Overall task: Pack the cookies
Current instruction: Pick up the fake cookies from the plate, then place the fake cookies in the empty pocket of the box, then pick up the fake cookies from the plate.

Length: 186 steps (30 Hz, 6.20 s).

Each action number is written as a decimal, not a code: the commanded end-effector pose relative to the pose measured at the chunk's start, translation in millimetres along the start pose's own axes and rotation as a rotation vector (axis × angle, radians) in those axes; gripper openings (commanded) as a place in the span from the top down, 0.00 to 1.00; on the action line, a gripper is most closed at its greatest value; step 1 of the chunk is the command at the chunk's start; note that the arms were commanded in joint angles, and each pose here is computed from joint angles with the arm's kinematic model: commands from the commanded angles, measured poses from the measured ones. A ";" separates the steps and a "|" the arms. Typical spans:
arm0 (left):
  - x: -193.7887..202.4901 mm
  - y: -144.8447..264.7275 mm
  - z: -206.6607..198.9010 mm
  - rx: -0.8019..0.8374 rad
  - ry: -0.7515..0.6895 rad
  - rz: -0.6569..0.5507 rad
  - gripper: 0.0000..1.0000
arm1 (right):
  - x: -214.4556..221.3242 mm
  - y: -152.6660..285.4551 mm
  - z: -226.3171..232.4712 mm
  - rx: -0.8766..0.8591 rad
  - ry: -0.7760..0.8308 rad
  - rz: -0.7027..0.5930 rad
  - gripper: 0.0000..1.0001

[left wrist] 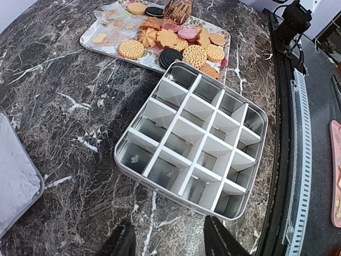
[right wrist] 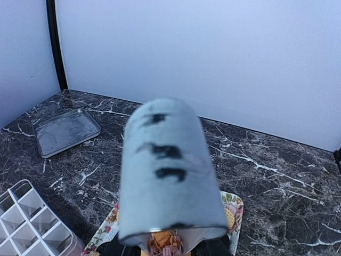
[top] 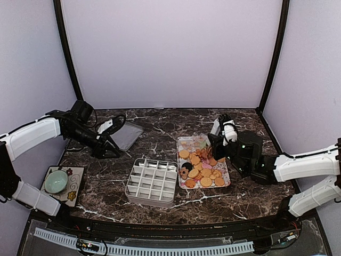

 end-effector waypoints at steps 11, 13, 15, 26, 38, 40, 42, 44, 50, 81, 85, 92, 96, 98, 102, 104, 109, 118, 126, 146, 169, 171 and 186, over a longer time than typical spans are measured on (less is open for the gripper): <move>-10.8 7.0 -3.8 0.004 -0.004 -0.020 0.55 | -14.1 -2.3 -0.2 0.017 -0.002 -0.055 0.86; -11.3 7.3 -4.0 0.005 -0.005 -0.021 0.56 | -18.0 -2.2 -1.1 0.019 0.003 -0.065 0.91; -12.1 7.4 -3.7 0.004 -0.006 -0.024 0.55 | -22.6 -2.6 -1.7 0.021 0.009 -0.072 0.97; -11.4 5.0 10.0 -0.005 0.115 -0.017 0.56 | -88.3 11.1 -12.3 -0.034 -0.014 -0.208 1.00; 4.2 13.2 36.4 -0.047 0.264 -0.049 0.53 | -150.1 6.1 57.7 -0.291 -0.105 -0.370 1.00; 9.0 14.1 38.2 -0.052 0.279 -0.043 0.52 | -163.6 -1.6 75.5 -0.334 -0.115 -0.406 1.00; 13.0 15.7 40.3 -0.054 0.292 -0.044 0.52 | -172.2 -11.1 93.3 -0.381 -0.125 -0.426 1.00; 15.9 17.8 41.8 -0.058 0.300 -0.050 0.52 | -177.4 -21.3 111.0 -0.425 -0.128 -0.435 1.00; 14.8 23.6 41.3 -0.062 0.297 -0.072 0.52 | -172.6 -48.9 152.1 -0.497 -0.129 -0.418 1.00; 15.2 25.9 32.3 -0.022 0.278 -0.099 0.53 | -105.1 -73.9 184.4 -0.490 -0.044 -0.268 1.00; 14.3 26.5 32.7 -0.025 0.280 -0.101 0.51 | -101.2 -73.1 187.9 -0.501 -0.037 -0.252 1.00; 10.8 28.9 29.1 -0.005 0.275 -0.110 0.34 | -112.9 -69.0 183.4 -0.499 -0.065 -0.273 0.74; 9.4 30.3 28.2 -0.003 0.267 -0.114 0.34 | -125.1 -64.9 178.9 -0.498 -0.070 -0.304 0.68; 8.7 30.3 27.8 0.001 0.265 -0.115 0.35 | -128.3 -62.9 178.0 -0.506 -0.075 -0.312 0.66; 7.7 30.3 27.8 0.006 0.267 -0.117 0.35 | -129.0 -61.7 176.6 -0.507 -0.091 -0.312 0.67; 8.3 29.5 28.2 0.010 0.270 -0.115 0.36 | -131.5 -60.8 174.3 -0.501 -0.101 -0.318 0.73; 9.2 28.8 28.6 0.013 0.273 -0.115 0.37 | -132.2 -61.5 173.9 -0.491 -0.105 -0.318 0.82; 9.1 28.8 29.2 0.006 0.259 -0.114 0.38 | -129.8 -62.0 186.2 -0.475 -0.068 -0.300 0.94; 6.9 29.1 29.9 0.009 0.260 -0.118 0.39 | -122.9 -55.7 196.8 -0.342 0.002 -0.232 1.00; 6.0 29.8 28.0 0.017 0.261 -0.120 0.40 | -110.8 -63.4 220.8 -0.325 -0.020 -0.130 0.98; 2.4 31.3 28.6 0.021 0.267 -0.128 0.40 | -166.4 -33.5 133.5 -0.269 -0.215 -0.320 0.67; 1.2 31.7 28.1 0.023 0.264 -0.128 0.40 | -156.3 -29.6 119.0 -0.233 -0.195 -0.307 0.67; -1.8 33.7 27.5 0.030 0.264 -0.128 0.40 | -63.4 12.9 7.4 0.102 -0.150 -0.222 0.68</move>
Point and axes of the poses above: each gripper's point midway between its finger pads, its own y axis back along the fingers, its own z axis along the line the jaws close on, x = y × z, the point moved 6 cm from there along y, back along the fingers, and after that the axes turned 15 degrees about y, right-handed, at the moved point
